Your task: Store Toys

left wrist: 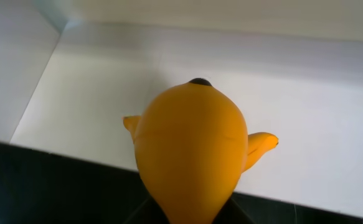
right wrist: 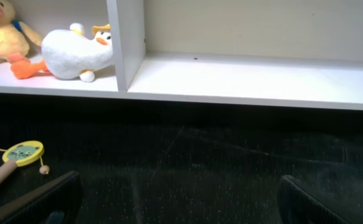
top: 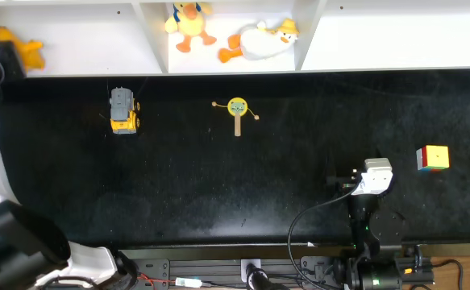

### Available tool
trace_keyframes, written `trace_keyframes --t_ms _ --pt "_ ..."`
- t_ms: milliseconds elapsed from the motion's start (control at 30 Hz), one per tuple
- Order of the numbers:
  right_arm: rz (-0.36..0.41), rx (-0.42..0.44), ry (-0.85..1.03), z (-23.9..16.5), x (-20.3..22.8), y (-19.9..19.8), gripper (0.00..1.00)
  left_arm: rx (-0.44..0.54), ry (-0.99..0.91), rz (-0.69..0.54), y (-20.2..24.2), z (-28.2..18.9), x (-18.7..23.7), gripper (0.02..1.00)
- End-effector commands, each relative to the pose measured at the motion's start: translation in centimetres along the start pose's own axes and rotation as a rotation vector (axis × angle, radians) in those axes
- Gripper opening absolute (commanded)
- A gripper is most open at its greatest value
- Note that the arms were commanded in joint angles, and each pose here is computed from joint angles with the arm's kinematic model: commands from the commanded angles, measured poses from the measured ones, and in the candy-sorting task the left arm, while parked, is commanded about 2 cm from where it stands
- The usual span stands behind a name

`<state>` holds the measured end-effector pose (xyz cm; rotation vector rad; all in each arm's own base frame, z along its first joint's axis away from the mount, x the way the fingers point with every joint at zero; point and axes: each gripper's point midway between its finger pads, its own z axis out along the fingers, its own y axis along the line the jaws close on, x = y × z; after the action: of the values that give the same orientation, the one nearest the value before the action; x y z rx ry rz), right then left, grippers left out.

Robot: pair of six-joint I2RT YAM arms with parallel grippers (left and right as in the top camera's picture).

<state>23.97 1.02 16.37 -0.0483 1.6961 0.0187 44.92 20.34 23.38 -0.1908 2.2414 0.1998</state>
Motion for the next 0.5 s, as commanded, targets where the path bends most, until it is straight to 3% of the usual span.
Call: trace_keyframes --t_ms 33,500 --pt "0.003 -0.002 -0.014 -0.1 -0.4 0.1 0.996 -0.006 -0.005 -0.020 -0.1 1.6 -0.5 0.036" --pt "0.003 -0.002 -0.014 -0.1 -0.4 0.1 0.996 0.001 0.028 -0.042 -0.1 3.8 0.8 0.040"
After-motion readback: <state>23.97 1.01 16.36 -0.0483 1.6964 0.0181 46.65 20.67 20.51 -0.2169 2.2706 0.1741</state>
